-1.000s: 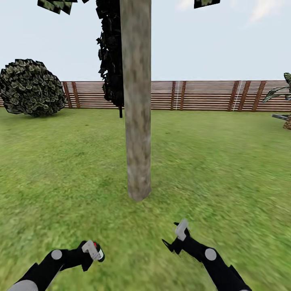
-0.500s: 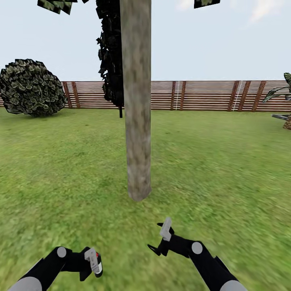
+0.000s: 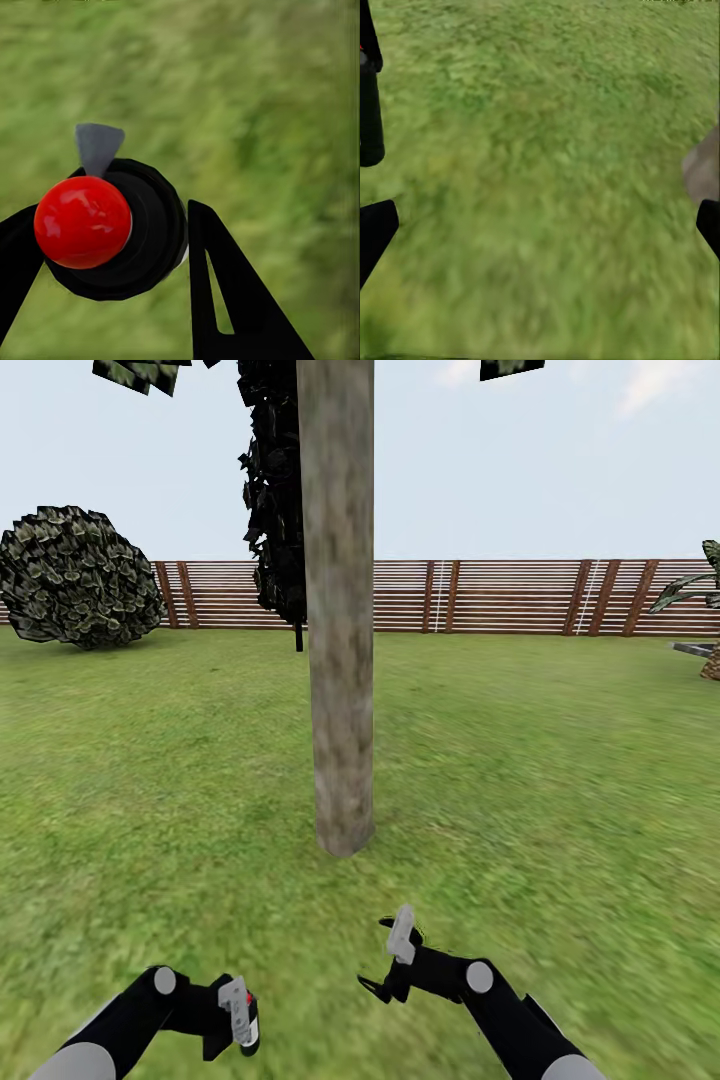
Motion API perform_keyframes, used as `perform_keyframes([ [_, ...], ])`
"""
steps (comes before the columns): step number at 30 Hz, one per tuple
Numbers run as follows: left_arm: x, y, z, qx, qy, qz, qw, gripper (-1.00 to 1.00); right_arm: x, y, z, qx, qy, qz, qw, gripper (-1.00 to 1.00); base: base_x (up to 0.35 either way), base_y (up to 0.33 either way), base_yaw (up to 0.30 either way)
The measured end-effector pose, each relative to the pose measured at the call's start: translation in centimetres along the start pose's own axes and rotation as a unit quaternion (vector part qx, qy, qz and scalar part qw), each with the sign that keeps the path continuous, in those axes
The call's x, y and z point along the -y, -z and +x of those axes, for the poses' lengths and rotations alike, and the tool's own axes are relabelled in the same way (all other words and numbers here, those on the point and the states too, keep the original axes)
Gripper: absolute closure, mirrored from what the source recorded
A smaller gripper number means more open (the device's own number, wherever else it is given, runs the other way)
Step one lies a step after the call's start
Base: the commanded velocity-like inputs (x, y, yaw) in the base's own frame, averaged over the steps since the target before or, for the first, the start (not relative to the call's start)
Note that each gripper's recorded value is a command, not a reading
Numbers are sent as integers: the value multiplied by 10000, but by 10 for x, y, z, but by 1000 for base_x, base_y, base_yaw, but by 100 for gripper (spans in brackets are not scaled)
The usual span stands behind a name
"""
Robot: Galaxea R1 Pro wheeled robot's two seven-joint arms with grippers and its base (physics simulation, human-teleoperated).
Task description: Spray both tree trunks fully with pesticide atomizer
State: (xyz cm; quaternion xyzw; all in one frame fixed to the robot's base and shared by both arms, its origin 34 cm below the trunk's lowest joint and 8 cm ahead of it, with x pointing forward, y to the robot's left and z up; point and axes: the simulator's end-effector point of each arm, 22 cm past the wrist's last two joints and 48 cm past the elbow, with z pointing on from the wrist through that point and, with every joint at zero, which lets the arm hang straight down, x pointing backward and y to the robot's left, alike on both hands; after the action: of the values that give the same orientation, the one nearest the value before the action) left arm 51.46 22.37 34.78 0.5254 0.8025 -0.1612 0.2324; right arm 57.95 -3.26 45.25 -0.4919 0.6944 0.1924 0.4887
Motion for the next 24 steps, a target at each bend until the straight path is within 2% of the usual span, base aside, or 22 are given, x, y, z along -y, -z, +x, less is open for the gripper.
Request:
perform_keyframes([
  [6,9,-9,-7,-57,-146,107,9998,100,-30,-10,-3,-69,323,-414,9986,-100,0,0,0],
  [17,24,-21,-21,-102,-371,276,9989,100,-43,-18,-14,18,361,-529,9979,-100,0,0,0],
  [18,24,-21,-21,-108,-378,281,9988,100,-43,-18,-14,19,361,-529,9979,100,0,0,0],
  [24,28,-21,-21,-112,-390,363,9985,100,-43,-18,-14,20,361,-529,9979,100,0,0,0],
])
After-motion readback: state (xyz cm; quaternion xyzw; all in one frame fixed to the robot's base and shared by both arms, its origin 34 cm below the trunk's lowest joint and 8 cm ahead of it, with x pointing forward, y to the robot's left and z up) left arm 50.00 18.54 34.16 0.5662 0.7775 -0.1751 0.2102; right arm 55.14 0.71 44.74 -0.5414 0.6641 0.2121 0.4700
